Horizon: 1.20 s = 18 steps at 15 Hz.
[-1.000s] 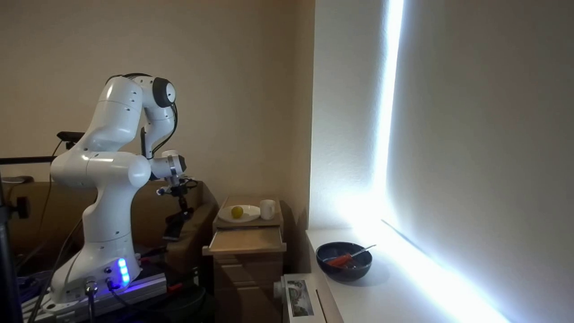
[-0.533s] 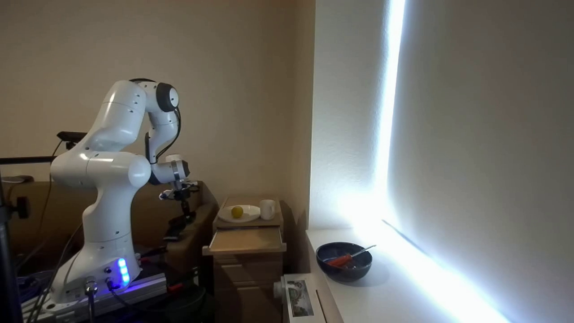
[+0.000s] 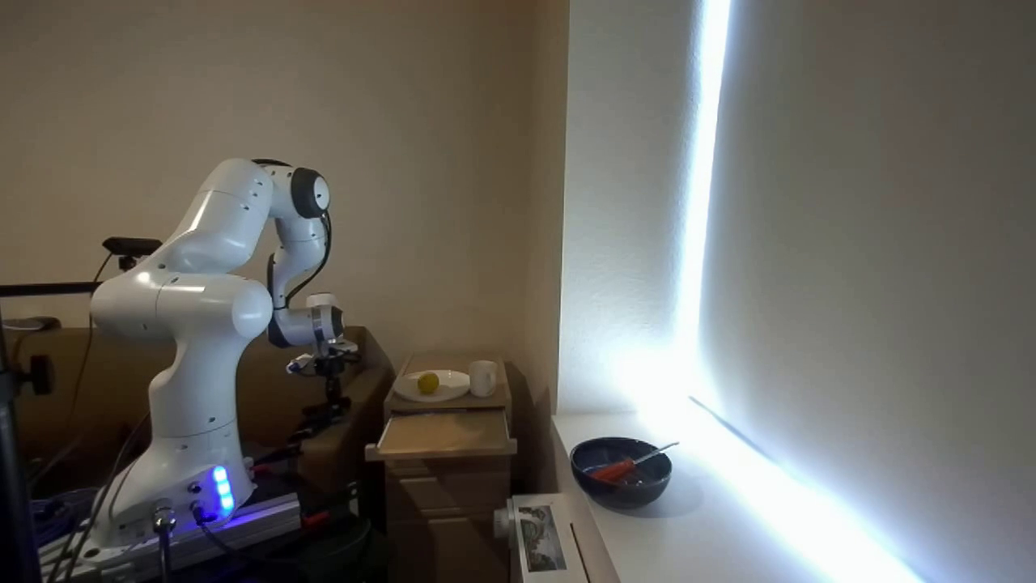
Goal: Open the trash can
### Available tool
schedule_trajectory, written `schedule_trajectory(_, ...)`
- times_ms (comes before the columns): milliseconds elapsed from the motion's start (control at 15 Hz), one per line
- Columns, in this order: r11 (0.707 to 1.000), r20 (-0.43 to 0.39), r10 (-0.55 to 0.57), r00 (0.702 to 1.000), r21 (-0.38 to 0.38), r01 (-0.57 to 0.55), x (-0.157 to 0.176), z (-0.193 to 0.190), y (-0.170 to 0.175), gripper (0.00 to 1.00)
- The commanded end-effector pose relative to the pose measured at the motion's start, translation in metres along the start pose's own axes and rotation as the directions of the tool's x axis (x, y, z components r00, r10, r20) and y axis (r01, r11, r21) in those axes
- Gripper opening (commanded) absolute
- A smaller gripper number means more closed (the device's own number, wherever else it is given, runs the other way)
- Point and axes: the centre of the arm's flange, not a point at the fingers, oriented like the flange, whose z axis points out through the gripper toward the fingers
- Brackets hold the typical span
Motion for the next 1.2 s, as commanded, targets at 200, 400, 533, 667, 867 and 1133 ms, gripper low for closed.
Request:
schedule_trajectory(200, 0.999, -0.017, 0.048, 0.999, 0.016, -0.048, 0.014, 0.008, 0.005, 0.48)
schedule_trajectory(400, 0.999, -0.008, 0.035, 0.999, -0.010, -0.035, 0.020, 0.003, 0.013, 0.69)
schedule_trajectory(533, 1.000, 0.049, -0.001, 0.999, -0.016, 0.001, 0.017, -0.001, 0.016, 0.83)
schedule_trajectory(667, 0.998, 0.119, -0.040, 0.992, -0.033, 0.044, 0.010, -0.005, 0.020, 0.96)
schedule_trajectory(867, 0.989, 0.193, -0.071, 0.979, -0.115, 0.095, 0.007, -0.022, 0.039, 1.00)
schedule_trajectory(1133, 0.981, 0.089, 0.009, 0.996, -0.196, 0.009, 0.042, -0.065, 0.088, 1.00)
